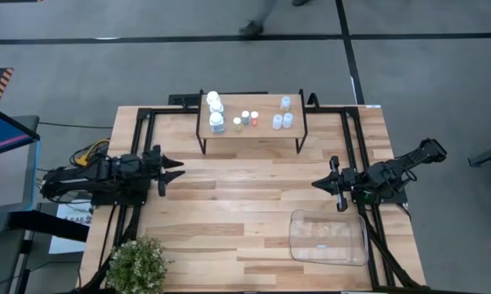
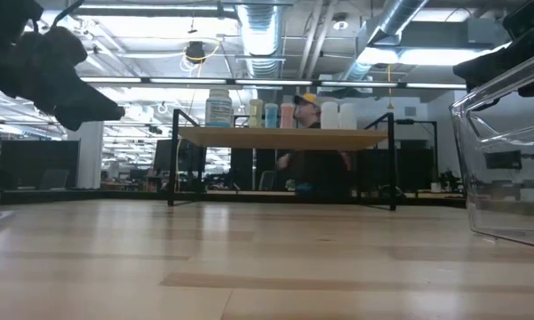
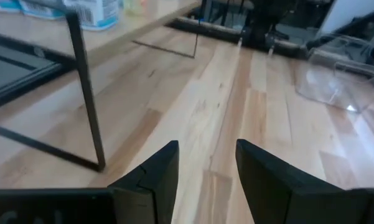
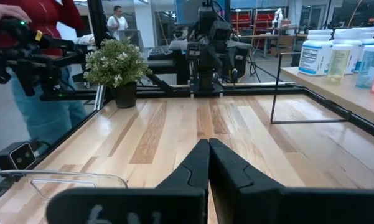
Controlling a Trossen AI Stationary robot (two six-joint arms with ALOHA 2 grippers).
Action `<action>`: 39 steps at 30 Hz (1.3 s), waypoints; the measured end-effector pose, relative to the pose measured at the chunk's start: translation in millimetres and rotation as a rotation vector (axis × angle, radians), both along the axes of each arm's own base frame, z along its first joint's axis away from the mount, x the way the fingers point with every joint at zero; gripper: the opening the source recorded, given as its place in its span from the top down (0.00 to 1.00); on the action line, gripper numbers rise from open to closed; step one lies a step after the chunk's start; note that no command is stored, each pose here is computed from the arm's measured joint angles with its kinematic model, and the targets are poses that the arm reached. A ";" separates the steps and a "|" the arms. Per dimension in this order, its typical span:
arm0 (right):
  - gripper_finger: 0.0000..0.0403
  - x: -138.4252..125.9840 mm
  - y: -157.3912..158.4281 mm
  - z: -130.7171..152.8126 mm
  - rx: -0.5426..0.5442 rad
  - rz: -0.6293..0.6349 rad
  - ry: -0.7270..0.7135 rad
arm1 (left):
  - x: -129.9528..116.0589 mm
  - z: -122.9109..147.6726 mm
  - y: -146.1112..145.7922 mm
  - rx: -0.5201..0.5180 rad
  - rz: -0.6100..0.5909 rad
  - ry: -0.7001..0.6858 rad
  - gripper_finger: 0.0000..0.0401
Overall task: Pick and place medicine bottles onto shelf by color
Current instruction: Return to Home Position
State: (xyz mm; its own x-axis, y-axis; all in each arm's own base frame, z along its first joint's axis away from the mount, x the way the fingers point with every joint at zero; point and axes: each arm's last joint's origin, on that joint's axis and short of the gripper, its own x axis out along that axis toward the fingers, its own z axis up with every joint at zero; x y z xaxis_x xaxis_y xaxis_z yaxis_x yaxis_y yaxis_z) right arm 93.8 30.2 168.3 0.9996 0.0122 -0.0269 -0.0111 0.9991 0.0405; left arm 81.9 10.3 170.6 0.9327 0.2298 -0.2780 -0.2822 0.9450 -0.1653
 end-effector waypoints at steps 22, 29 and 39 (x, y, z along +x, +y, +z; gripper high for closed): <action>0.92 0.0 0.0 0.0 0.000 0.000 0.000 | 0.3 -0.7 -0.1 -0.007 -0.003 0.003 0.64; 0.92 0.0 0.0 0.0 0.000 0.000 0.000 | 0.5 -0.9 -0.1 -0.008 -0.003 0.006 0.64; 0.92 0.0 0.0 0.0 0.000 0.000 0.000 | 3.8 19.0 0.3 0.007 0.002 -0.205 0.64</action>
State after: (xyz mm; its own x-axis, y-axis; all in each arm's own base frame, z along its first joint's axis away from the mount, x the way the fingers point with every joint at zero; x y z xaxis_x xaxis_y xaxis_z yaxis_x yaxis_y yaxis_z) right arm 93.8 30.2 168.3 0.9996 0.0124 -0.0267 -0.0113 0.9991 0.0409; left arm 85.7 10.6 189.5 0.9690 0.2334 -0.0806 -0.2455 0.9457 -0.2129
